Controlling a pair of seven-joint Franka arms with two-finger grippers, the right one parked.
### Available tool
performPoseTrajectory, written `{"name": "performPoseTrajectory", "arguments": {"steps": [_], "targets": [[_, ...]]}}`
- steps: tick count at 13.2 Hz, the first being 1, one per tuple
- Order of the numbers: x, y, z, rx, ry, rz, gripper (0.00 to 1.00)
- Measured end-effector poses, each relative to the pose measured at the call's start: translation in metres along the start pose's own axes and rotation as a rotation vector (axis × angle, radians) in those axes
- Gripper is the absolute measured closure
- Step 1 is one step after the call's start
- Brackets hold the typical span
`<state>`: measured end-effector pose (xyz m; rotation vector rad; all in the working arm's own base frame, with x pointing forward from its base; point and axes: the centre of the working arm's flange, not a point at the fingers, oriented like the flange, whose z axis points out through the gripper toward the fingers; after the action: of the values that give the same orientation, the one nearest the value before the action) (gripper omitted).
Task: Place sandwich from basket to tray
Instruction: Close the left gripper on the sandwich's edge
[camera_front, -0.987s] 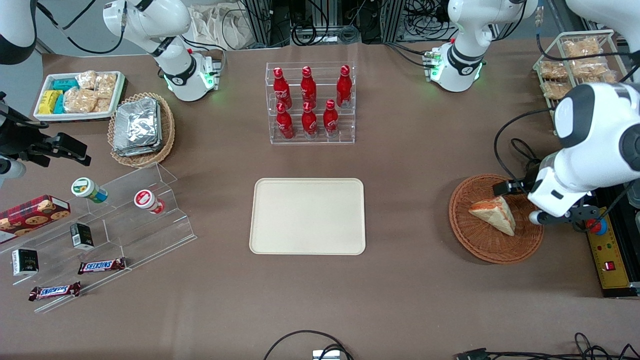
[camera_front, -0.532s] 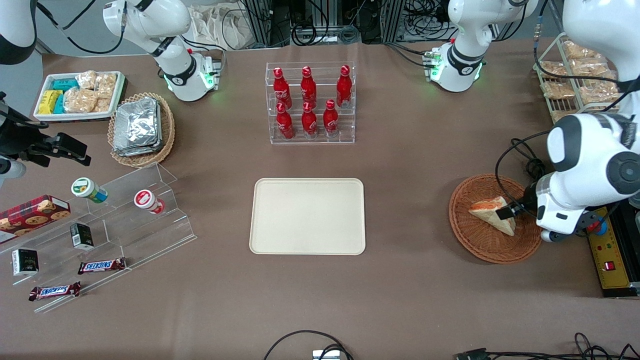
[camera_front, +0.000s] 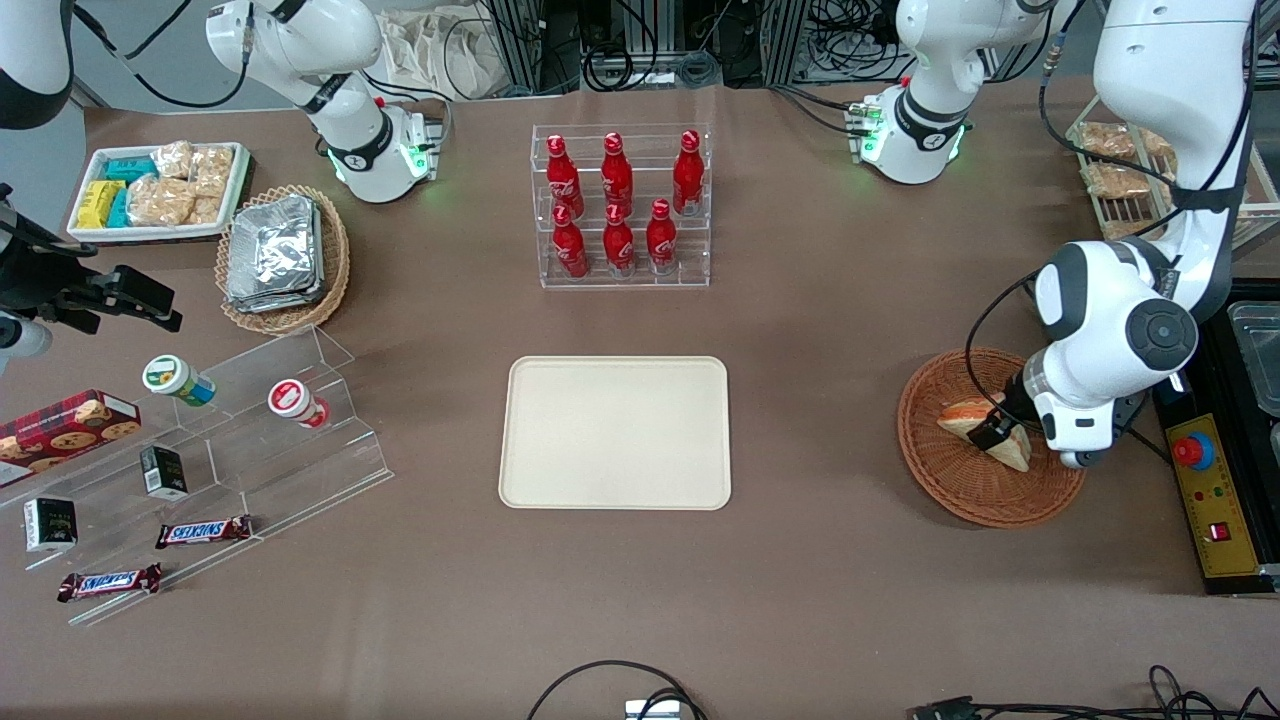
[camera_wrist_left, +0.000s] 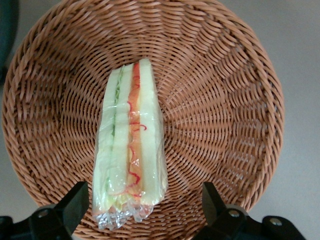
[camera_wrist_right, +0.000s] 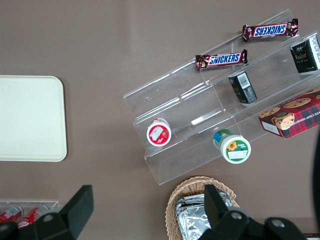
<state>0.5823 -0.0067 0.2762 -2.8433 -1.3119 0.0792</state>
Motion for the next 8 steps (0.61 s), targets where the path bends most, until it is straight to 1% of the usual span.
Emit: {"name": "performPoseTrajectory", "arguments": {"steps": [2,4,8], "targets": [[0.001,0.001,0.008,-0.002,-0.001,-0.099,0.00],[0.002,0.002,0.022,0.001,-0.006,-0.164,0.00],[0.002,0.002,0.041,0.011,-0.017,-0.189,0.03]]}}
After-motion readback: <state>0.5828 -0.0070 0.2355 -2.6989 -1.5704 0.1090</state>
